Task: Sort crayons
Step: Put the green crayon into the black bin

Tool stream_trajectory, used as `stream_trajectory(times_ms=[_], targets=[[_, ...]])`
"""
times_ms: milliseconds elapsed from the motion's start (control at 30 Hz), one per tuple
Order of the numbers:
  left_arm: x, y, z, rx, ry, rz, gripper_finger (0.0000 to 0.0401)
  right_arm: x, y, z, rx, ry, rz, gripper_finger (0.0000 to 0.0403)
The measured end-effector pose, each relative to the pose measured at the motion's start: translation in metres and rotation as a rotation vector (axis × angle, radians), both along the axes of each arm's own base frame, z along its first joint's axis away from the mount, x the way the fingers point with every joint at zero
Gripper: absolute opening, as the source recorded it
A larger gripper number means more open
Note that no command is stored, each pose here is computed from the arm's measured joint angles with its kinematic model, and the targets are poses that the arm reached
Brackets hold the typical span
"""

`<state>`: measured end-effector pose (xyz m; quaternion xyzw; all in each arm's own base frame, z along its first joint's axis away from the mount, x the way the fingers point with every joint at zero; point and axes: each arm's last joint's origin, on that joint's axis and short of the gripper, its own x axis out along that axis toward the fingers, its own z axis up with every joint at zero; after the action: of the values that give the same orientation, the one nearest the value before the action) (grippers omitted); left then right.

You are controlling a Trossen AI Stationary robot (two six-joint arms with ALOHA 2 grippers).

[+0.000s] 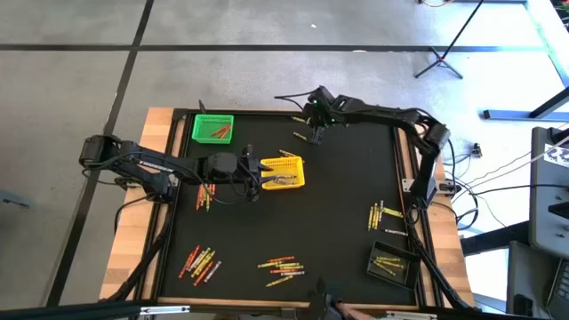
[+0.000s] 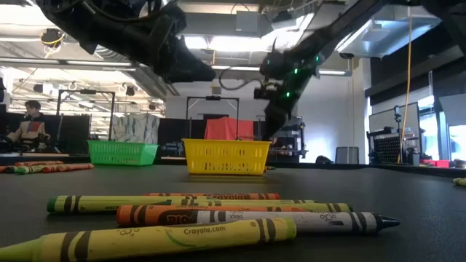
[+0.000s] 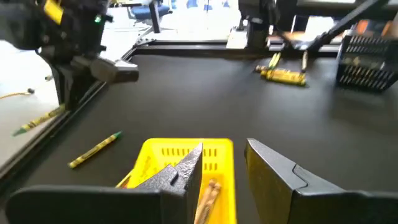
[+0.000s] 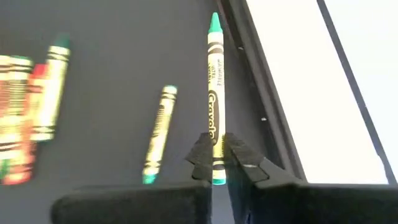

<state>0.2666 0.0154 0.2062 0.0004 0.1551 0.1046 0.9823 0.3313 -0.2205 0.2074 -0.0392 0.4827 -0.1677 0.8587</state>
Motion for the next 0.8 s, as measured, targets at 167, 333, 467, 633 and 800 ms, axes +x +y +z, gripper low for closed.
stream_trajectory(times_ms=[167,333,467,633,800], targets=[[0.0,-0.008,0.0,-0.055,-0.014,-0.009,0.0107,-0.003,0.041,0.039,0.032,-0.039,0.022,0.0017],[0.0,-0.017,0.001,-0.06,-0.023,0.01,0.0107,-0.012,0.098,0.056,0.097,-0.011,0.092,0.0014],[0.0,-0.024,0.001,-0.06,-0.029,-0.012,0.0107,-0.032,0.145,0.057,0.142,-0.01,0.137,0.0017],[0.0,-0.033,0.003,-0.077,-0.052,-0.021,0.0107,-0.068,0.199,0.051,0.209,-0.005,0.182,0.0018],[0.0,-0.04,0.003,-0.127,-0.061,-0.01,0.0107,-0.106,0.244,0.048,0.29,0.017,0.217,0.0018]])
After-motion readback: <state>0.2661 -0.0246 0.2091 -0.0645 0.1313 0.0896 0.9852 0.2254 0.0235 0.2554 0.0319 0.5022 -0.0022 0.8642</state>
